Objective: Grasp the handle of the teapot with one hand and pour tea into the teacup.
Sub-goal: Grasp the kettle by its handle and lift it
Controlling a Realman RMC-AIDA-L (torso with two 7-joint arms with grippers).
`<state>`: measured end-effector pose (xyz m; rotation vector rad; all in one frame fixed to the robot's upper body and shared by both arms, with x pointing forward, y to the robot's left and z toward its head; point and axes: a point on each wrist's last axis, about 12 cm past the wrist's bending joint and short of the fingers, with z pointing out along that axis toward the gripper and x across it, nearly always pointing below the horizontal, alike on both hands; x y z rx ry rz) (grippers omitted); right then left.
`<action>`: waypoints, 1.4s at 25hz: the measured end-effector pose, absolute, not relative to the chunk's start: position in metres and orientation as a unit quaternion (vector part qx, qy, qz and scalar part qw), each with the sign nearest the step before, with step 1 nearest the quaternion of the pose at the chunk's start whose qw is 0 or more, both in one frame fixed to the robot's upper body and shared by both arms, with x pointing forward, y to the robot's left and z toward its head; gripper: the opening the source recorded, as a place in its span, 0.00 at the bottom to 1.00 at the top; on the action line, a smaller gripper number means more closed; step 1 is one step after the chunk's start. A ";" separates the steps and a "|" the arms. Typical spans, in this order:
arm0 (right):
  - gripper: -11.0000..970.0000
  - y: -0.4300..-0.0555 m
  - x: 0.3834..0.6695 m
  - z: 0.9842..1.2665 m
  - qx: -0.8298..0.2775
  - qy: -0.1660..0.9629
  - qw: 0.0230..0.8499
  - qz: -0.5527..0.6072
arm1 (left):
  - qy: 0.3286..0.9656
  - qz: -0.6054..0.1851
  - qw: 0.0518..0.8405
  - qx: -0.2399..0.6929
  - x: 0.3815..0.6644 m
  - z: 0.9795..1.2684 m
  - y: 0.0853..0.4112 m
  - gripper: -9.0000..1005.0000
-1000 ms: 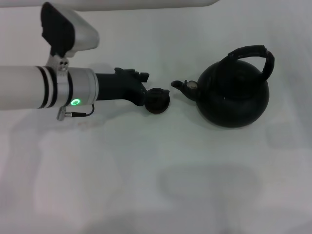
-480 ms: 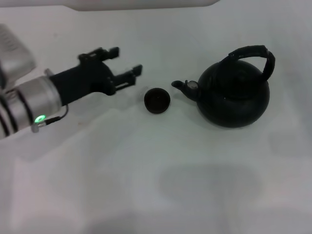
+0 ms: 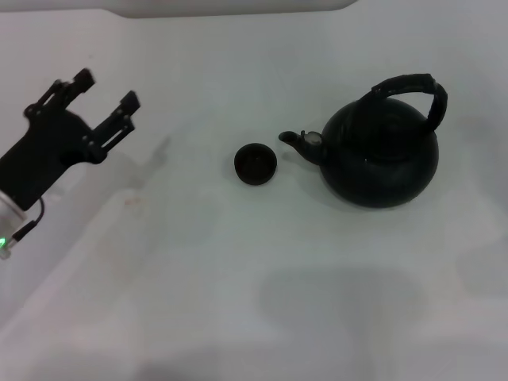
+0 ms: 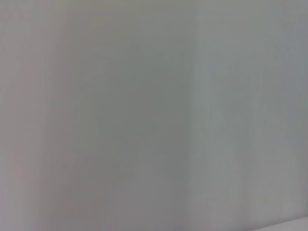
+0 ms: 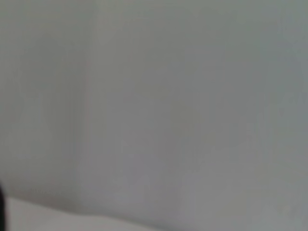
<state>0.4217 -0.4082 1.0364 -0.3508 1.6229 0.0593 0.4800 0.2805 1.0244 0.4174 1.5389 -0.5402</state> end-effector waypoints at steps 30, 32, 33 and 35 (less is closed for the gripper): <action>0.76 -0.311 0.472 1.064 -0.313 0.734 0.591 0.120 | 0.695 -0.138 0.700 0.095 0.408 0.997 0.320 0.77; 0.76 -0.306 0.476 1.063 -0.316 0.734 0.590 0.120 | 0.695 -0.138 0.700 0.094 0.408 0.996 0.320 0.77; 0.76 -0.303 0.478 1.063 -0.318 0.733 0.589 0.120 | 0.695 -0.137 0.700 0.093 0.408 0.996 0.320 0.77; 0.76 -0.297 0.483 1.062 -0.323 0.733 0.586 0.119 | 0.695 -0.136 0.700 0.091 0.407 0.996 0.321 0.77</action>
